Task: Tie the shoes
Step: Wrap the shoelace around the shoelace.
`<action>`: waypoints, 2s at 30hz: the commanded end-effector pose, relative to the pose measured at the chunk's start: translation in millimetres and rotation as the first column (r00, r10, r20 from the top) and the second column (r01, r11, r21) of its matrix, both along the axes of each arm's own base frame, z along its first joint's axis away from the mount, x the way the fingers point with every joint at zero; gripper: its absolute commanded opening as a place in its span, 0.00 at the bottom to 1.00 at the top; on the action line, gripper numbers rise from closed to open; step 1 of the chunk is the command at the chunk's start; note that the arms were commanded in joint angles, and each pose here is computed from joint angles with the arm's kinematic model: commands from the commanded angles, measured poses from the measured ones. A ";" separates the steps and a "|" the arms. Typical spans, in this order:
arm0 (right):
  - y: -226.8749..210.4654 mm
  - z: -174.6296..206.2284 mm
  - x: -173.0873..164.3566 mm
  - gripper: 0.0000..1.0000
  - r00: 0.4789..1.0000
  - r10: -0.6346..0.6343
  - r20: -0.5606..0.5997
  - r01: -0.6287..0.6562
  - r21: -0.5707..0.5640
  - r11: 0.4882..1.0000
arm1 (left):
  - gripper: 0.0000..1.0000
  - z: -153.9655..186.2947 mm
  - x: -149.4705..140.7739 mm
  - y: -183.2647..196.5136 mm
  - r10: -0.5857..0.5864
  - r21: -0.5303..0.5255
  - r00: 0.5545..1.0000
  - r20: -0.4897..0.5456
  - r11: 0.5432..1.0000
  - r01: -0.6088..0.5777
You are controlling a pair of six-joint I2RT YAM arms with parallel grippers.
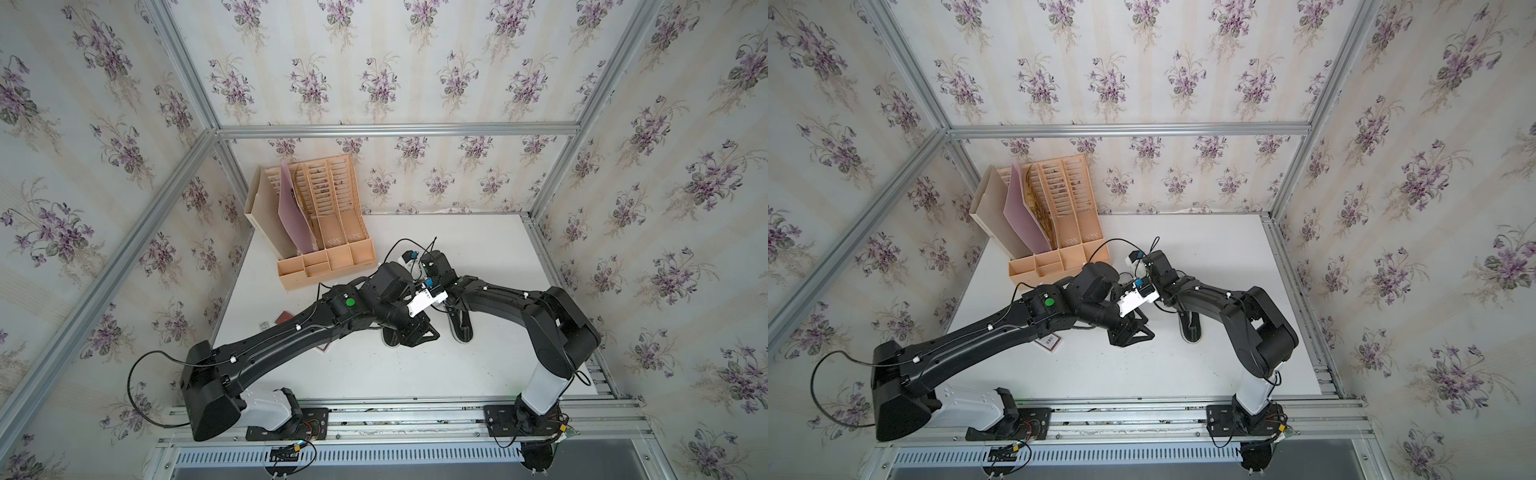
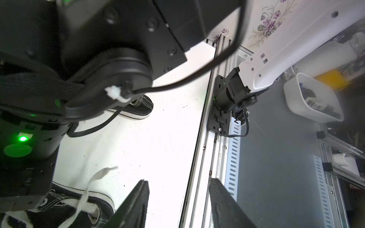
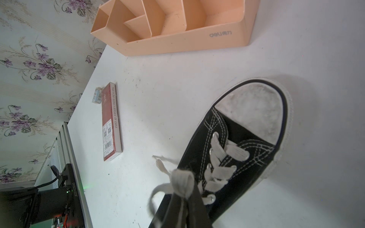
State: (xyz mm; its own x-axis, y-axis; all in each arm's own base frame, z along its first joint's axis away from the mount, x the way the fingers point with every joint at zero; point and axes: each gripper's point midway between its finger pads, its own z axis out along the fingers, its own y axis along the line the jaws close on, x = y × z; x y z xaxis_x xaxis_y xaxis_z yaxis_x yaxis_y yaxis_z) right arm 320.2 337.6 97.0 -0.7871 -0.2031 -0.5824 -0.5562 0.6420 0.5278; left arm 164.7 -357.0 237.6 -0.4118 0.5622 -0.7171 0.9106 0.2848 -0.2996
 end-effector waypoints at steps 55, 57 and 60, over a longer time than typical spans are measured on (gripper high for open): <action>14.2 22.4 -10.4 0.00 0.988 0.089 0.127 -0.095 0.041 0.995 | 0.37 -112.8 181.6 75.6 0.608 0.198 0.577 -0.546 0.762 -0.616; 14.3 23.1 -10.3 0.00 0.988 0.086 0.127 -0.092 0.046 0.995 | 0.37 -111.7 182.5 72.0 0.592 0.181 0.572 -0.568 0.768 -0.615; 14.1 22.3 -9.8 0.00 0.989 0.082 0.125 -0.088 0.046 0.995 | 0.38 -110.6 182.1 69.8 0.577 0.169 0.570 -0.585 0.774 -0.610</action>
State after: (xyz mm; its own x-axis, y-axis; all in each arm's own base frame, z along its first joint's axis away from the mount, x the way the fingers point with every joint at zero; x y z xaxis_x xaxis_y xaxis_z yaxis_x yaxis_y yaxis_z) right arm 304.9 338.9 100.0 -0.7316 -0.2673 -0.6272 -0.6302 0.6162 0.4725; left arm 346.1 -276.4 117.9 -0.9726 0.0115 -0.2322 0.1689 0.7214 -0.6716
